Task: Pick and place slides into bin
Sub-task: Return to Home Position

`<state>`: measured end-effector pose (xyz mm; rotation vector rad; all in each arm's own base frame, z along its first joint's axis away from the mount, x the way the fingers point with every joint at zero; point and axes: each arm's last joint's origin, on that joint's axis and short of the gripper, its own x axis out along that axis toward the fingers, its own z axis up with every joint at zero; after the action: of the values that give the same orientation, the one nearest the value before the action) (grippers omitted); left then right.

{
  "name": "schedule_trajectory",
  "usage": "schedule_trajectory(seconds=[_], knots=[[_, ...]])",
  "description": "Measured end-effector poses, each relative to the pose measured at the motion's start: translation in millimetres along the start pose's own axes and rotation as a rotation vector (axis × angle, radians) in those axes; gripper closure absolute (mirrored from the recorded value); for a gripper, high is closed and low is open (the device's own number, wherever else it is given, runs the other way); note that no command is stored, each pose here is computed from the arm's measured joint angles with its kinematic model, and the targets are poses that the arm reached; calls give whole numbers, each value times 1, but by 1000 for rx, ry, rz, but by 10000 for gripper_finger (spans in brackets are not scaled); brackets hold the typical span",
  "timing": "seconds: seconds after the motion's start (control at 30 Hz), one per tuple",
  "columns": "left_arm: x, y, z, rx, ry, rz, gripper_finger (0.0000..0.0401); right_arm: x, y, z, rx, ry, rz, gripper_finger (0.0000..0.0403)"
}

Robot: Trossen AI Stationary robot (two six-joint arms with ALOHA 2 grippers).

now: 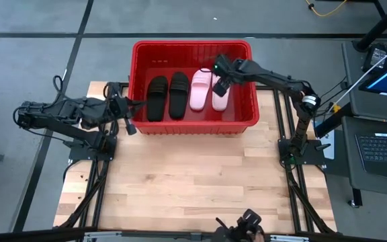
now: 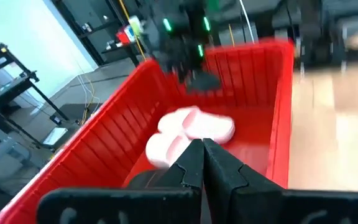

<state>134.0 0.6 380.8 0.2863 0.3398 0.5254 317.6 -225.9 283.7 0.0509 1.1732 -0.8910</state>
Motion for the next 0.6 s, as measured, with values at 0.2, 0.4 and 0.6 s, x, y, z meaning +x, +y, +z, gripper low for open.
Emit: schedule_trajectory(seconds=[0.2, 0.4, 0.6], knots=[[-2, 1, -8, 46, 62, -10, 399, -53, -19, 15, 51, 11, 113, 334], [-16, 11, -10, 2, 14, -22, 398, -112, -25, 30, 52, -119, 156, 392], [-25, 11, -32, -49, -152, -138, 398, -163, -5, 37, 18, -289, 221, 396]])
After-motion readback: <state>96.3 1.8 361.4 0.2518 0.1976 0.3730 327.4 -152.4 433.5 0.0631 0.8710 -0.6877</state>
